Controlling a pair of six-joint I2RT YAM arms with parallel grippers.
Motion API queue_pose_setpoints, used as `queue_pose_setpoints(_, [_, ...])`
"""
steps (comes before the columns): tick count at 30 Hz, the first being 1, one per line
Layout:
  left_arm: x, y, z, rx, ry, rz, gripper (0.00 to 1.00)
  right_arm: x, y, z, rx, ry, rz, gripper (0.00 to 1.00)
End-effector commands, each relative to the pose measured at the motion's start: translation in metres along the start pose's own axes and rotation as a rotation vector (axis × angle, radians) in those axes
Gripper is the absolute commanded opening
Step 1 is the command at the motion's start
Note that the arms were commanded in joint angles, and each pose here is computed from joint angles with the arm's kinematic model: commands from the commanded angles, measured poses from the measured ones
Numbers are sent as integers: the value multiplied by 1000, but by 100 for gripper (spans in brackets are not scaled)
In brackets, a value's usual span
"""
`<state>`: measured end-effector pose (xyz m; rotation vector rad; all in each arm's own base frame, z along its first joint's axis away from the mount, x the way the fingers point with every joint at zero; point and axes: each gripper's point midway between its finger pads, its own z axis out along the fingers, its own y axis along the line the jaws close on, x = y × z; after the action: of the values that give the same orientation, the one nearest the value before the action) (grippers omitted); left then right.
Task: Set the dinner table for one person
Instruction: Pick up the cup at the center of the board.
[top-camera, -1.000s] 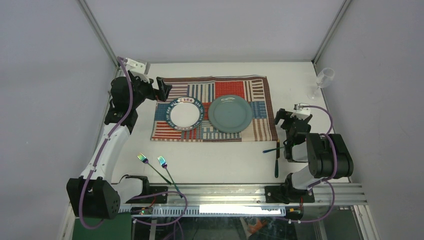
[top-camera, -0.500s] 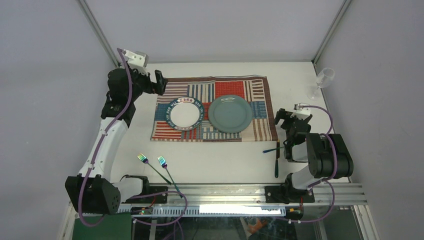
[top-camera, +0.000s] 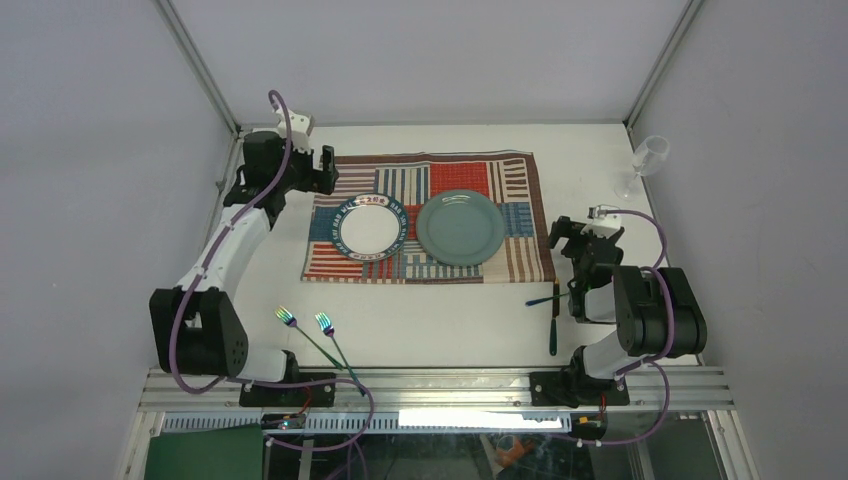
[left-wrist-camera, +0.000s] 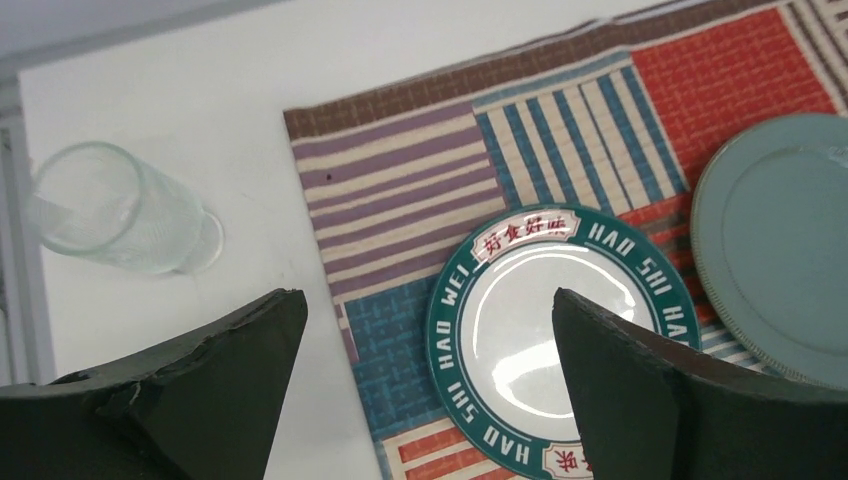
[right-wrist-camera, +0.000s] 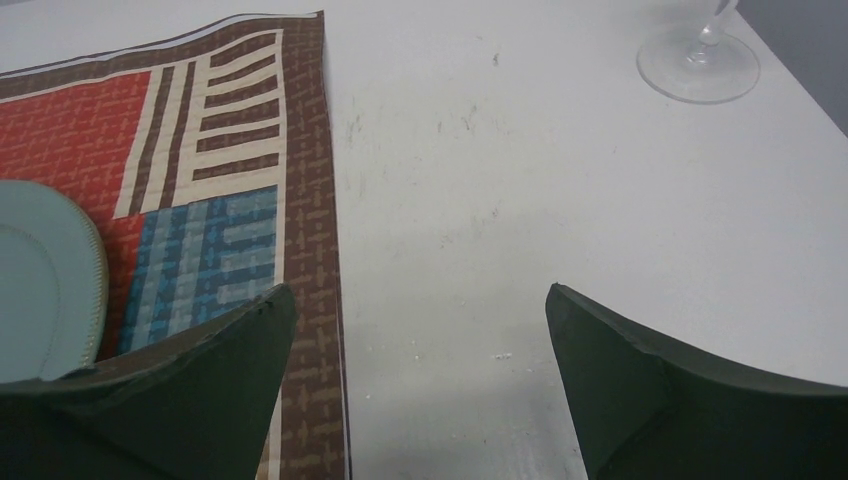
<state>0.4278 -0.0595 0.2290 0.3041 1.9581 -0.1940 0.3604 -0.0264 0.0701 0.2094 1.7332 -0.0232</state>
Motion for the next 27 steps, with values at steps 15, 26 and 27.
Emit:
queue_pose_setpoints(15, [9, -21, 35, 178, 89, -85, 99, -253, -70, -24, 128, 39, -277, 100])
queue_pose_setpoints(26, [-4, -39, 17, 220, 51, -40, 99, -300, -99, -39, 261, 288, -248, 100])
queue_pose_setpoints(27, [-5, -42, 15, 230, 47, -33, 99, -297, -105, -38, 281, 311, -234, 99])
